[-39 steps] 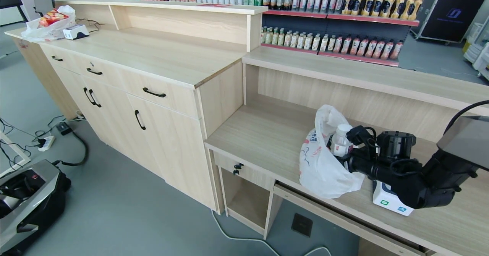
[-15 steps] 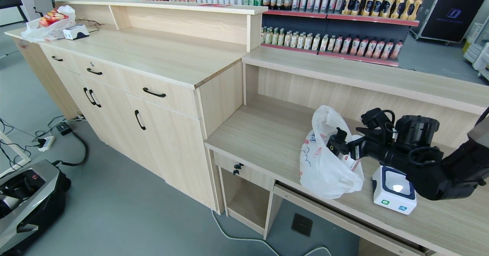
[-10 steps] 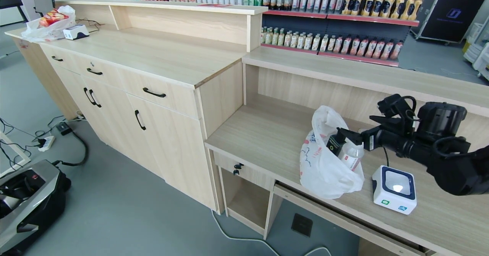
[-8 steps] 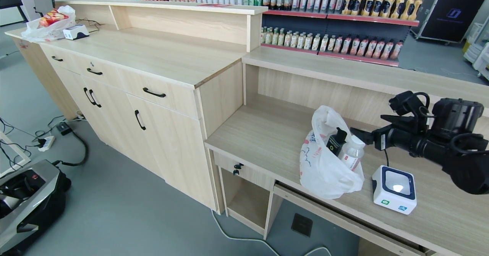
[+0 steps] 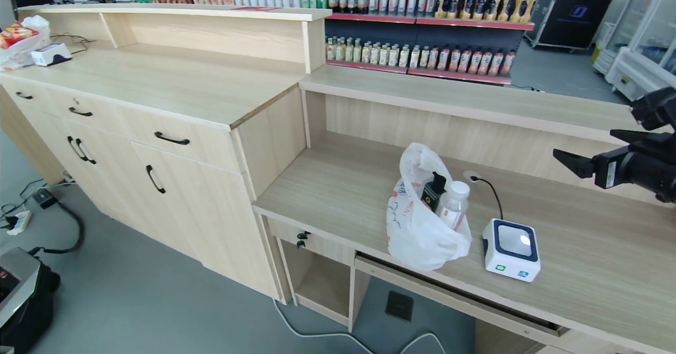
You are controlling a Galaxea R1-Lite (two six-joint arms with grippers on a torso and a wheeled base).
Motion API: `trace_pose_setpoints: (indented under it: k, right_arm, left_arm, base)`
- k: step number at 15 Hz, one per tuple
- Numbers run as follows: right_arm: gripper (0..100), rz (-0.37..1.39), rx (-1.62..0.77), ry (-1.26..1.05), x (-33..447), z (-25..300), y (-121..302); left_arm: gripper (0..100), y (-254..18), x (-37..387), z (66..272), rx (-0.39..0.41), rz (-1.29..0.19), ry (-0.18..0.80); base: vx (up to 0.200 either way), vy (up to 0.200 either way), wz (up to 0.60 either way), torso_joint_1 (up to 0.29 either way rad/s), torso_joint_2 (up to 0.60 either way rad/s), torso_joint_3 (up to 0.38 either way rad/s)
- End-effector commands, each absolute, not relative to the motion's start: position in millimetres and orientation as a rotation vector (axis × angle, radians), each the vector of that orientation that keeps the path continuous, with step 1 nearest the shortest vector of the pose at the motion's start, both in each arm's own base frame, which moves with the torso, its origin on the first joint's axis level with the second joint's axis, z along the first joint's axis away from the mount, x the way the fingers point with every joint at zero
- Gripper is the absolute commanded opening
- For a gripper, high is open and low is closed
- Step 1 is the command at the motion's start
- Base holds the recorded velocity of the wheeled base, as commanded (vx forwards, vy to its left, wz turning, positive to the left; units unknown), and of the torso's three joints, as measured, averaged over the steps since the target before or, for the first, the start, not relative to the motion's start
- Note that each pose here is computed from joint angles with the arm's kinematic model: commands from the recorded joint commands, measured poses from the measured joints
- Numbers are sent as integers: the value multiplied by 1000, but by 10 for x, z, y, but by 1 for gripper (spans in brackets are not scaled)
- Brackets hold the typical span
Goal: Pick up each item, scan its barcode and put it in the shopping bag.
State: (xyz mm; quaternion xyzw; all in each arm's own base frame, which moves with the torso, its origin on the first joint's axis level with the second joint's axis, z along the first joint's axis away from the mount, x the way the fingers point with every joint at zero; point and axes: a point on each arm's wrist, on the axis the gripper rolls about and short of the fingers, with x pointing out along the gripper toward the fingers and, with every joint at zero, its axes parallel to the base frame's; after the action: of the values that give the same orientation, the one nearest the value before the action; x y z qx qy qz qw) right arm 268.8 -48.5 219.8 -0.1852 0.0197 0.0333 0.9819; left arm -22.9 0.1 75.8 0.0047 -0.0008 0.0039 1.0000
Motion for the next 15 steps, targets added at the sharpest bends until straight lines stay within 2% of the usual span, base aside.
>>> trace_pose_setpoints:
  k: [1,5,8,12,15]
  right_arm:
    - [100,19,-381,-23,2487,2404,-528]
    - [100,-104,-284,81,2184,2442,-604]
    - [100,-138,-148,68,1907,2389,-537]
    - [100,-271,-86,133,1104,1838,-323]
    - [100,-239,-61,97,589,1435,-146]
  left_arm:
    - [100,1,-228,756,9,8,-1]
    - [100,1,-228,756,9,8,-1]
    - [100,1,-228,756,9,8,-1]
    - [100,1,-229,761,9,9,-3]
    - [100,1,-228,756,9,8,-1]
  base:
    - [0,0,-600,12,2,-2]
    - [0,0,-600,1,0,4]
    - [0,0,0,0,0,0]
    - [0,0,0,0,0,0]
    - [0,0,0,72,-146,-65]
